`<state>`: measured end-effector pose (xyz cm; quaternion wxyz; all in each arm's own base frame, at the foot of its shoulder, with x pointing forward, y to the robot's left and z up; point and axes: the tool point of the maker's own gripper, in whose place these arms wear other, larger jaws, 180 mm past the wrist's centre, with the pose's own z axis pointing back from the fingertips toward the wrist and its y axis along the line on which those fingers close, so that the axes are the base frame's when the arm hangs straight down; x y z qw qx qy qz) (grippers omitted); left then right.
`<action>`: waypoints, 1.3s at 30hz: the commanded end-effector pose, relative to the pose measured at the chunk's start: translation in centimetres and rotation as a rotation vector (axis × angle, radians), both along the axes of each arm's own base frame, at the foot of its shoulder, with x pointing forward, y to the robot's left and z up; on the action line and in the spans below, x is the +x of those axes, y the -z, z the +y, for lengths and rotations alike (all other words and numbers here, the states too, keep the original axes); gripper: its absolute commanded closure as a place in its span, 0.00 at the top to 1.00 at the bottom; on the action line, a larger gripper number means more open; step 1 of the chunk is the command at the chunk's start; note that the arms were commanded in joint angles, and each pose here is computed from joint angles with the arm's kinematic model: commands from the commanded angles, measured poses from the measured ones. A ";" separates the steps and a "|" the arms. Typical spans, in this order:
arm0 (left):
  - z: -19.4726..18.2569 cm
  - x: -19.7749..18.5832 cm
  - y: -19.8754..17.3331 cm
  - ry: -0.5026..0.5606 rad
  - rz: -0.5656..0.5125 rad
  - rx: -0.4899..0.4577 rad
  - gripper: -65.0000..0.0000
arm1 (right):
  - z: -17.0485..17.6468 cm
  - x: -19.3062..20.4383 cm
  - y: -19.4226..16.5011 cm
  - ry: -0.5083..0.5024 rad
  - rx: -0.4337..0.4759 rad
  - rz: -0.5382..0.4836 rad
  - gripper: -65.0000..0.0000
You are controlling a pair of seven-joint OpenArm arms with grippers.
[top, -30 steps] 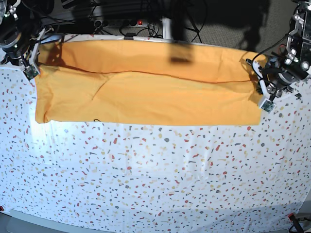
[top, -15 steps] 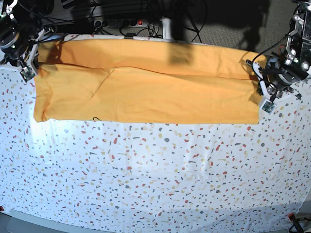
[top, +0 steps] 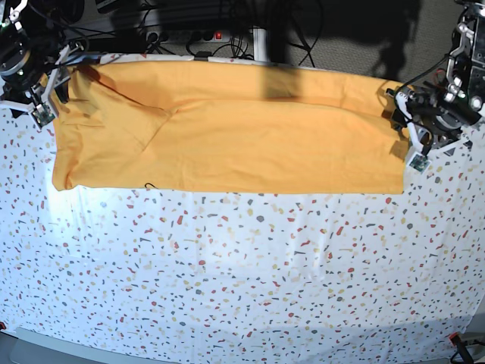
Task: Fold the T-shirt properly
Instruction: 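Open both grippers and press the folded shirt flat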
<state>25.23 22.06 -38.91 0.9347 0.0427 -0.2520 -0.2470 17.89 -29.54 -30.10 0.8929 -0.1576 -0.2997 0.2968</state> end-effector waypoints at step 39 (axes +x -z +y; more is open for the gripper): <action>-8.5 3.1 1.3 -0.124 -0.177 -0.401 0.56 | 5.9 9.6 11.6 0.201 0.590 -0.016 0.40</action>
